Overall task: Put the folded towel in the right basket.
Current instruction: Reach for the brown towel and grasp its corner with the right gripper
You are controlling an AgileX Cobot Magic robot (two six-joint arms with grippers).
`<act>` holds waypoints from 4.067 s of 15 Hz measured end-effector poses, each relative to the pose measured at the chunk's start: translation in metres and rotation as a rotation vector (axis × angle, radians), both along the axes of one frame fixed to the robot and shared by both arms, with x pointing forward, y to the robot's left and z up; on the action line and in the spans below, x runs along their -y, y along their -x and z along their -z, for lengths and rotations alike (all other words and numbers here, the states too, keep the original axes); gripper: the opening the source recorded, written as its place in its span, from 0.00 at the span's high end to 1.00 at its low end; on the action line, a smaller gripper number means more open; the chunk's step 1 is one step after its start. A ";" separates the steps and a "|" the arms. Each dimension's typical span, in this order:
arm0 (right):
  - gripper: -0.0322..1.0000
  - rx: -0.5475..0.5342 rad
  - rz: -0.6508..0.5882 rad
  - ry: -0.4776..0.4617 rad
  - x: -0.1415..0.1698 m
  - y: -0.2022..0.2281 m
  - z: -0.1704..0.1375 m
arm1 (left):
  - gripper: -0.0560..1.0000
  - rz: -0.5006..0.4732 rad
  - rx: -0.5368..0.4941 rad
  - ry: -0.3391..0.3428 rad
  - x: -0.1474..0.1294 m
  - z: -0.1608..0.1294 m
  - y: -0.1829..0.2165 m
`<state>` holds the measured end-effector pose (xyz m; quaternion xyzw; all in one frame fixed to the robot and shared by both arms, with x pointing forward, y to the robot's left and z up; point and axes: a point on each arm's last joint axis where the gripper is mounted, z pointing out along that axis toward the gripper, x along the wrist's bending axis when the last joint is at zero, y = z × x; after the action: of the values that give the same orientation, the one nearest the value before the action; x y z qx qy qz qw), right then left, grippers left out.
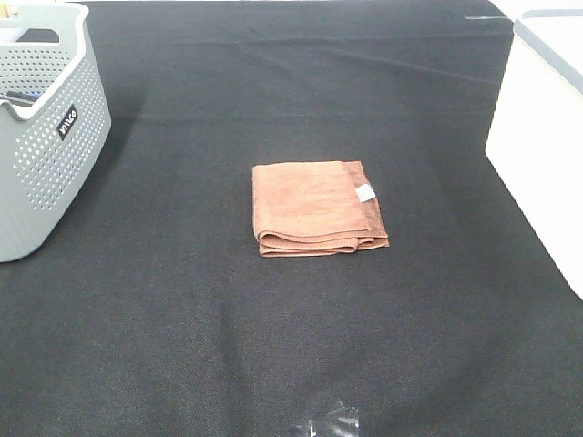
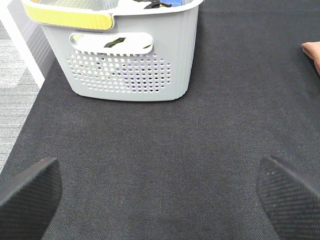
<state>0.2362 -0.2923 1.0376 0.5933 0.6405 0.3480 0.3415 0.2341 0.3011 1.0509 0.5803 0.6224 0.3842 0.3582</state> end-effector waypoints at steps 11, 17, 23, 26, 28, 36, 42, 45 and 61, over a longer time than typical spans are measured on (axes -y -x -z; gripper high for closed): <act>0.04 0.000 0.001 0.003 0.000 0.000 0.000 | 0.01 0.000 0.000 0.000 0.000 0.000 0.000; 0.04 0.000 -0.001 0.001 0.000 0.000 0.000 | 0.01 0.000 0.000 0.000 0.000 0.000 0.000; 0.04 0.000 -0.001 0.001 0.000 0.000 0.000 | 0.01 0.000 0.000 0.000 0.000 0.000 0.000; 0.04 0.000 -0.001 0.001 0.000 0.000 0.000 | 0.01 0.000 0.000 0.000 0.000 0.000 0.000; 0.04 0.000 -0.001 0.001 0.000 0.000 0.000 | 0.01 0.000 0.000 0.000 0.000 0.000 0.000; 0.04 0.000 -0.001 0.001 0.000 0.000 0.000 | 0.01 0.000 0.000 0.000 0.000 0.000 0.000; 0.04 0.000 -0.001 0.001 0.000 0.000 0.000 | 0.01 0.000 0.000 0.000 0.000 0.000 0.000; 0.04 0.000 -0.001 0.001 0.000 0.000 0.000 | 0.01 0.000 0.000 0.000 0.000 0.000 0.000; 0.06 -0.394 -0.143 -0.229 -0.016 -0.181 -0.124 | 0.01 0.000 0.000 0.000 0.000 0.000 0.000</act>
<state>0.4174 -0.2759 1.1619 0.6377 0.6916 0.3193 0.1147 0.2341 0.3011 1.0509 0.5803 0.6224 0.3842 0.3582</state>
